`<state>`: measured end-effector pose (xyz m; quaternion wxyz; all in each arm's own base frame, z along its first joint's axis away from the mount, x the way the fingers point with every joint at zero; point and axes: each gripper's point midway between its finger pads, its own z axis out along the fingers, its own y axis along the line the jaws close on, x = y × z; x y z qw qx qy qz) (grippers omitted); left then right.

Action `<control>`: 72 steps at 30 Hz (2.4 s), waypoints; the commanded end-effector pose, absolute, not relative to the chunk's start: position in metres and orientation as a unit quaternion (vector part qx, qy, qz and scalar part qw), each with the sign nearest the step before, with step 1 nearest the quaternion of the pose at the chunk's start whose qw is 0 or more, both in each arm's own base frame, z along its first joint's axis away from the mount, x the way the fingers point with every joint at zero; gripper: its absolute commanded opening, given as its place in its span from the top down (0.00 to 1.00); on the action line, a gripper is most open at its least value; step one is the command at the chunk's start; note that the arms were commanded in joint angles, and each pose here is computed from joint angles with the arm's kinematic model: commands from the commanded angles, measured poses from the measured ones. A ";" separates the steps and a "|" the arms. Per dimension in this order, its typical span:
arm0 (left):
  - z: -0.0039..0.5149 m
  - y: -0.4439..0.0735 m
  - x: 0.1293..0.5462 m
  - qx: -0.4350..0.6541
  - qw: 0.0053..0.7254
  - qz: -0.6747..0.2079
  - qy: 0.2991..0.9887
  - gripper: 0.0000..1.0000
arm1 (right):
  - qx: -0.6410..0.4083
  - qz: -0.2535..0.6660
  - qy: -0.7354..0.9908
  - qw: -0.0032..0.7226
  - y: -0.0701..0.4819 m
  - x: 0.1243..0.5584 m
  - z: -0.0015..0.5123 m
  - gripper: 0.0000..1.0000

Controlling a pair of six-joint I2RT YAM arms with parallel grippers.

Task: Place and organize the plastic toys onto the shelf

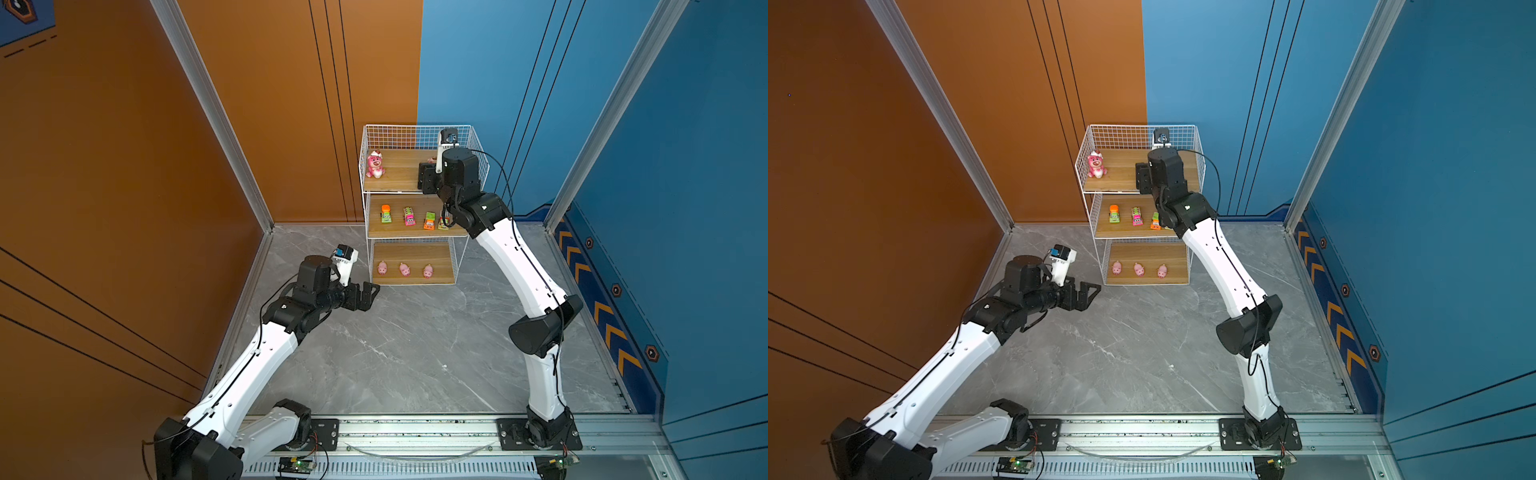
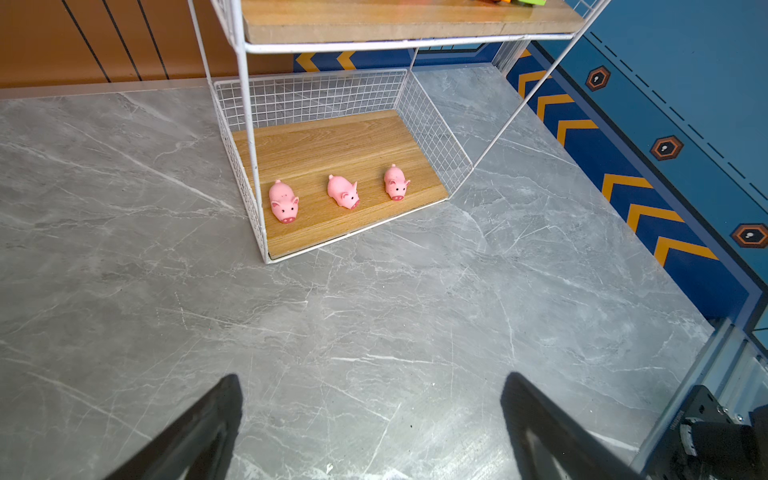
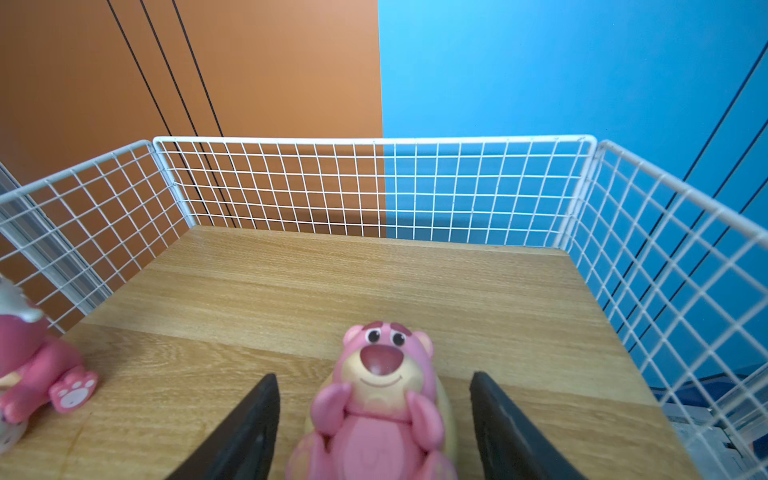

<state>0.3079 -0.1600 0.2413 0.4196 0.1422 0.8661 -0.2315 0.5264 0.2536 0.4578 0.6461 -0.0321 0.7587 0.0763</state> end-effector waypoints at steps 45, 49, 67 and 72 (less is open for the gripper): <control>0.240 -0.010 0.327 -0.127 0.519 -0.054 0.844 0.02 | 0.058 -0.025 0.771 0.633 0.031 0.333 0.361 0.00; 0.225 0.025 0.333 -0.176 0.506 -0.013 0.844 0.02 | 0.092 -0.044 0.772 0.628 0.002 0.325 0.291 0.00; 0.134 0.032 0.363 -0.091 0.536 0.051 0.838 0.02 | 0.122 -0.060 0.779 0.612 -0.037 0.361 0.128 0.00; 0.107 0.028 0.377 -0.068 0.540 0.058 0.837 0.02 | 0.107 -0.070 0.779 0.614 -0.034 0.373 0.114 0.00</control>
